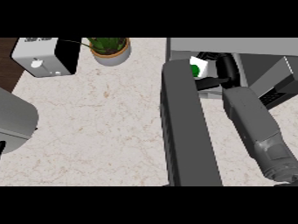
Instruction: Pick up the milk, place it into the microwave and close the microwave
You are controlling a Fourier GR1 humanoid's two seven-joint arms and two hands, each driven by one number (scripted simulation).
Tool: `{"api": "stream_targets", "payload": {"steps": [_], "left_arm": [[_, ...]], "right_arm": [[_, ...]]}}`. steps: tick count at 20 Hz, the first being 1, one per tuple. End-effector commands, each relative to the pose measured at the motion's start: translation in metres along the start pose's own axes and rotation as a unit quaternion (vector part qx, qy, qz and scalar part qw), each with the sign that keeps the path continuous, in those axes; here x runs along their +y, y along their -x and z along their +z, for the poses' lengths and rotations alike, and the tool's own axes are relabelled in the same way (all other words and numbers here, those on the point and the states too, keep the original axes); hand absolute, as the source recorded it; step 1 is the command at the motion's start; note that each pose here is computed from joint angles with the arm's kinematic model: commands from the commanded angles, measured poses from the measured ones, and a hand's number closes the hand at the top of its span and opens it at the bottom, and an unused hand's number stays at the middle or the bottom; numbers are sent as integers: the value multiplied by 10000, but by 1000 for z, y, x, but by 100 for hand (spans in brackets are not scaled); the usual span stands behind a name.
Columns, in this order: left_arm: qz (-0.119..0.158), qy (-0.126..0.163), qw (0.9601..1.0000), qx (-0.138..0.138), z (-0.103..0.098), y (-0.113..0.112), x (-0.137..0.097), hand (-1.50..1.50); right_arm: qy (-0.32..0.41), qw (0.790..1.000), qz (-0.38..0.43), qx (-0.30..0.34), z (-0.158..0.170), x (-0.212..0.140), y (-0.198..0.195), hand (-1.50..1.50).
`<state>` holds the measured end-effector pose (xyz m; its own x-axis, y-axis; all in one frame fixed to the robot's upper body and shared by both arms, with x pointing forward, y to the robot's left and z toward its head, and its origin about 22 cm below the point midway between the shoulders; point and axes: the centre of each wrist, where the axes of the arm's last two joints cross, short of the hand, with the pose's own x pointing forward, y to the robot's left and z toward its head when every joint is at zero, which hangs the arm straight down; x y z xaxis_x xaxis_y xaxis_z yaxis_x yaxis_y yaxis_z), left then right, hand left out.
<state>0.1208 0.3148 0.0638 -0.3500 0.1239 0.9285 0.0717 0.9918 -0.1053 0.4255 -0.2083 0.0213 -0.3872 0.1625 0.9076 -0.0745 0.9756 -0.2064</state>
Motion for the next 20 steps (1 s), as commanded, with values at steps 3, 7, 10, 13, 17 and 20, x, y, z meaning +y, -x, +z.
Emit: {"api": "stream_targets", "payload": {"steps": [3, 7, 10, 13, 17, 20], "left_arm": [[-16, 160, 9998, -109, -8, 1, 0, -150], [112, 276, 9995, -142, -18, 0, -7, -150], [81, 241, 9996, -108, -24, 9, -8, -150], [25, 342, 9993, -142, -22, 4, -7, -150], [44, 465, 9987, -184, -32, 9, -13, -150], [-101, 474, 9987, -183, -29, 5, -9, -150]], "right_arm": [[145, 9993, 319, -148, -26, -22, -17, 150], [206, 9952, 922, -238, -26, 5, -15, 150], [267, 9945, 1001, -144, -36, -17, -25, 150], [677, 9916, 1106, 4, -37, -11, -25, 150], [1438, 9824, 1171, 235, -41, -3, -27, 150], [1753, 9723, 1543, 134, -44, -33, -32, 150]]}}
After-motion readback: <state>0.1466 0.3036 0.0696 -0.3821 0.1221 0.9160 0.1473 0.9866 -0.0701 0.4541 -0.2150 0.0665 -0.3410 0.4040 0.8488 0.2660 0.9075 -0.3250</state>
